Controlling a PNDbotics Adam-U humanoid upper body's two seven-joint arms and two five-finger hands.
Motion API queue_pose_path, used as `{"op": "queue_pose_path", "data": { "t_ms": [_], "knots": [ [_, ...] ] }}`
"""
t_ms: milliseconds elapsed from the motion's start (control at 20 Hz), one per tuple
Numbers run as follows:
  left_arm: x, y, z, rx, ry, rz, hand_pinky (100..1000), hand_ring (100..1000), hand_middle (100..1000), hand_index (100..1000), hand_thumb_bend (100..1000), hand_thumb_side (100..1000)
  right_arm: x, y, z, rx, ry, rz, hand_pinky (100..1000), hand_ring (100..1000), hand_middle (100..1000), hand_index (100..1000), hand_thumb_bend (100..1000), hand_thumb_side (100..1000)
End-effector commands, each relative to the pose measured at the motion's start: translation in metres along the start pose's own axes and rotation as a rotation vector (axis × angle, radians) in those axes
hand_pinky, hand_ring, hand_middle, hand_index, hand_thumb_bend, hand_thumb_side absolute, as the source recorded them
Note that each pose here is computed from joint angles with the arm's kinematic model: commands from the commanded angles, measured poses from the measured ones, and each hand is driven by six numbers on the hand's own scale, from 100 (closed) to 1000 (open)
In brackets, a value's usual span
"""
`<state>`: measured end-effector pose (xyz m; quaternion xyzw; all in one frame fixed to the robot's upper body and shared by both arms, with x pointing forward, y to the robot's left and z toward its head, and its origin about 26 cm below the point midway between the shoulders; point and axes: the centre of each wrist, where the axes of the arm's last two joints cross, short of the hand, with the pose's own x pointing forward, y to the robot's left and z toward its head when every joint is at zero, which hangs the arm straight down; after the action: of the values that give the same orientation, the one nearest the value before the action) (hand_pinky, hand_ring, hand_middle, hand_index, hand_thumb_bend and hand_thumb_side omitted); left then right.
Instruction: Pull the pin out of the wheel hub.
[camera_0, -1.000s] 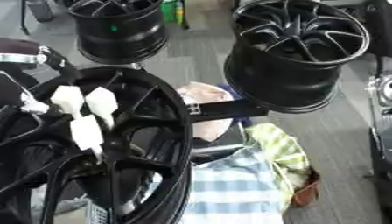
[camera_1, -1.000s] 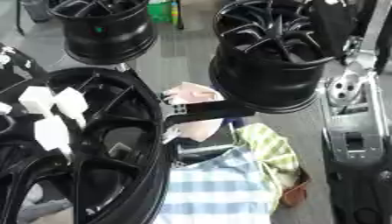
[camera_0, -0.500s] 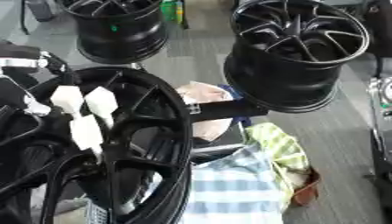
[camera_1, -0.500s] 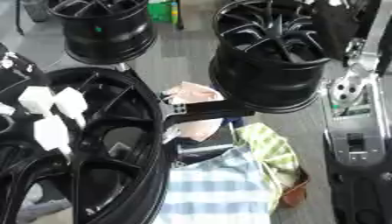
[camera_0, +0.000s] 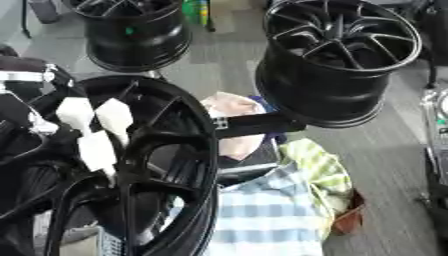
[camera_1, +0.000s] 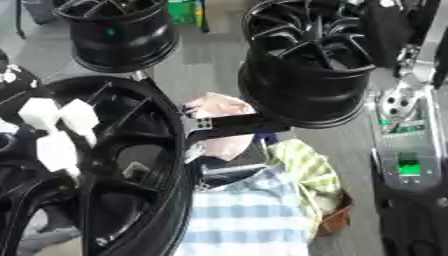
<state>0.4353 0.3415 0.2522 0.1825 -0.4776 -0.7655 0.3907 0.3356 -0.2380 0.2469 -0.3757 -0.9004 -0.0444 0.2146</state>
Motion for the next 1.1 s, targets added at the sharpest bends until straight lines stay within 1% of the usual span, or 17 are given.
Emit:
{"op": "queue_pose_path", "data": {
  "t_ms": [50,150,350,450,750,800,850,950,1100],
  "knots": [
    [-0.003,0.009,0.01,-0.133,-0.091,-0.125,830,751,625,802,350,389,0.003,-0.005,-0.008,-0.023,-0.027,-0.001,740,729,664,823,100,636],
    [-0.003,0.011,0.011,-0.126,-0.086,-0.118,819,731,590,777,330,375,0.003,-0.005,-0.007,-0.024,-0.026,-0.001,740,729,664,823,100,636],
    [-0.003,0.014,0.013,-0.102,-0.086,-0.09,788,679,516,711,233,350,0.002,-0.006,-0.007,-0.028,-0.02,0.0,740,729,664,823,100,636],
    [-0.003,0.016,0.014,-0.086,-0.086,-0.076,777,663,498,687,191,338,0.001,-0.006,-0.006,-0.027,-0.017,0.002,740,729,664,823,100,636],
    [0.001,0.02,0.016,-0.071,-0.087,-0.057,777,663,498,687,191,338,0.001,-0.006,-0.006,-0.027,-0.016,0.004,740,729,664,823,100,636],
    [0.001,0.022,0.017,-0.064,-0.088,-0.055,709,573,374,531,100,298,0.0,-0.006,-0.005,-0.028,-0.013,0.004,740,729,664,823,100,637],
    [0.002,0.027,0.019,-0.041,-0.089,-0.047,704,566,363,518,100,285,0.0,-0.006,-0.005,-0.029,-0.01,0.005,740,729,664,823,100,637],
    [0.003,0.035,0.026,0.001,-0.087,-0.026,685,544,337,490,100,217,-0.001,-0.007,-0.004,-0.033,-0.009,0.006,740,729,664,823,100,638],
    [0.005,0.043,0.036,0.04,-0.08,-0.016,679,537,326,479,100,187,-0.001,-0.007,-0.004,-0.037,-0.007,0.005,740,729,664,822,100,638]
  ]
}}
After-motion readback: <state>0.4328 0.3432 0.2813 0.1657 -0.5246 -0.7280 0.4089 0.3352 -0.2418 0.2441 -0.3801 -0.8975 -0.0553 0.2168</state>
